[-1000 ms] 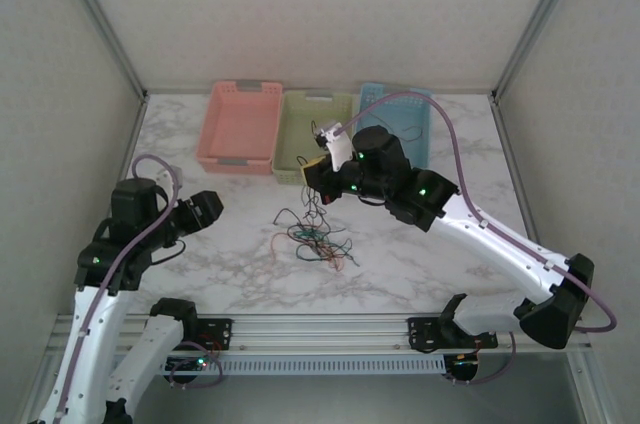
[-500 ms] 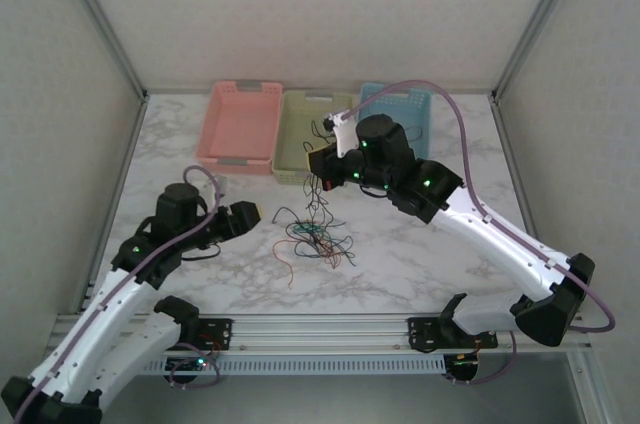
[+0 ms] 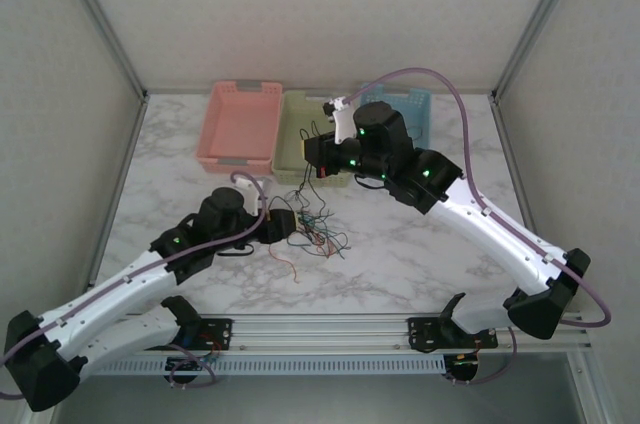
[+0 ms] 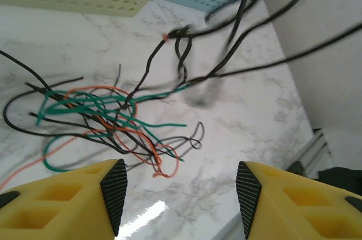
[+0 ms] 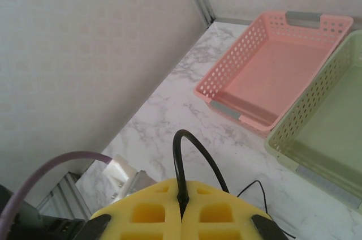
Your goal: Untangle the cables
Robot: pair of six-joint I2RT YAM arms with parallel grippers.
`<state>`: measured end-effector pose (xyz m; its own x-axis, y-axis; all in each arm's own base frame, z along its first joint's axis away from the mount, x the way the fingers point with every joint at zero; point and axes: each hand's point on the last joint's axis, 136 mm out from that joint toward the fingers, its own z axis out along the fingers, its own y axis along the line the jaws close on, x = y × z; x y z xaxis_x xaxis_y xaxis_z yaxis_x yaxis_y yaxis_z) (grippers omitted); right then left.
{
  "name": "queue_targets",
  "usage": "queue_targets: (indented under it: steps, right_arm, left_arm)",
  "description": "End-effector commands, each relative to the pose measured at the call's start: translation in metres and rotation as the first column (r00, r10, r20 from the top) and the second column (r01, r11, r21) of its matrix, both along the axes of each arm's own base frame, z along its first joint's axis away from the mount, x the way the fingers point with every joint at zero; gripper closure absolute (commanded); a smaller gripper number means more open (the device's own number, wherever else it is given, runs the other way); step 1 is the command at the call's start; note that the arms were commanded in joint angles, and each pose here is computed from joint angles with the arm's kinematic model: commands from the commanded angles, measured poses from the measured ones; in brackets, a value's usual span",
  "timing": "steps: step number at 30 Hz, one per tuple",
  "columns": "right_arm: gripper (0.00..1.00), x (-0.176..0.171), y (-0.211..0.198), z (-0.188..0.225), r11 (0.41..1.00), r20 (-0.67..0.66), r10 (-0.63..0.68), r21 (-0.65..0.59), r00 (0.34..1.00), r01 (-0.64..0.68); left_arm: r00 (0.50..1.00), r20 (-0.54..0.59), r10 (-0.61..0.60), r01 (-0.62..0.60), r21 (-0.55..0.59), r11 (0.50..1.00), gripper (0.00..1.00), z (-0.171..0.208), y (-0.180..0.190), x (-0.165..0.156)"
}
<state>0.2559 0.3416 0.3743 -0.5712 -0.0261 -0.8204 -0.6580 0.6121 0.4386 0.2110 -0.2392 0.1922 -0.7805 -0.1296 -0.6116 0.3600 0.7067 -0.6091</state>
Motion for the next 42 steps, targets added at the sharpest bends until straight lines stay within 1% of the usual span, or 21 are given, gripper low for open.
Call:
queue_targets:
  steps: [1,3,8,14,18,23,25,27,28,30,31,33,35,39,42]
  right_arm:
    - [1.0,-0.001,0.0,0.02,0.999,0.003,0.004,0.049,1.0,-0.004]
    - [1.0,-0.002,0.0,0.019,0.999,-0.002,0.005,0.048,1.0,-0.004]
    - [1.0,-0.001,-0.002,0.015,0.999,-0.007,-0.009,0.04,1.0,0.009]
    - [1.0,-0.001,-0.005,0.02,0.999,0.004,-0.015,0.045,1.0,0.015]
    - [1.0,-0.001,-0.007,0.021,0.999,0.012,-0.023,0.037,1.0,0.022]
    - [1.0,-0.001,-0.008,0.024,0.999,0.018,-0.026,0.043,0.999,0.026]
    - [1.0,-0.002,-0.009,0.026,0.999,0.018,-0.026,0.048,0.999,0.025]
    - [1.0,-0.002,-0.01,0.027,0.999,0.02,-0.027,0.048,0.999,0.026]
    - [1.0,-0.003,-0.01,0.027,0.999,0.02,-0.027,0.047,0.999,0.026]
    - [1.0,-0.003,-0.011,0.024,0.999,0.016,-0.027,0.041,0.999,0.026]
    - [1.0,-0.003,-0.011,0.022,0.999,0.012,-0.029,0.037,1.0,0.029]
    - [1.0,-0.004,-0.012,0.021,0.999,0.009,-0.027,0.036,1.0,0.027]
    - [1.0,-0.004,-0.012,0.02,0.999,0.009,-0.03,0.037,0.999,0.03]
    - [1.0,-0.005,-0.015,0.024,0.999,0.017,-0.034,0.04,0.999,0.033]
    - [1.0,-0.005,-0.017,0.03,0.998,0.03,-0.039,0.044,0.999,0.037]
  left_arm:
    - [0.996,0.09,0.003,-0.006,0.036,0.999,0.45,0.002,-0.006,0.015]
    - [0.994,0.11,-0.012,0.009,0.022,1.0,0.45,0.003,-0.014,0.021]
    - [0.992,0.127,-0.019,0.014,0.038,0.999,0.46,-0.01,-0.022,0.03]
    - [0.993,0.114,-0.04,0.036,0.044,0.998,0.45,-0.025,-0.032,0.035]
    - [0.993,0.109,-0.035,0.029,0.057,0.998,0.51,-0.032,-0.03,0.035]
    - [0.994,0.108,-0.017,0.009,0.076,0.997,0.66,-0.042,-0.026,0.038]
    - [0.994,0.109,-0.018,0.009,0.081,0.997,0.69,-0.045,-0.027,0.039]
    - [0.994,0.112,-0.017,0.008,0.08,0.997,0.69,-0.046,-0.027,0.04]
    - [0.993,0.116,-0.015,0.006,0.077,0.997,0.67,-0.044,-0.028,0.04]
    - [0.992,0.125,-0.011,0.002,0.074,0.997,0.58,-0.042,-0.028,0.042]
    - [0.992,0.129,-0.01,0.0,0.075,0.997,0.55,-0.042,-0.028,0.043]
    - [0.992,0.128,-0.012,0.002,0.077,0.997,0.52,-0.043,-0.03,0.044]
    - [0.992,0.124,-0.016,0.006,0.084,0.996,0.52,-0.046,-0.032,0.046]
    - [0.993,0.115,-0.018,0.007,0.1,0.995,0.61,-0.052,-0.033,0.048]
    - [0.993,0.12,-0.008,-0.005,0.108,0.994,0.71,-0.053,-0.031,0.049]
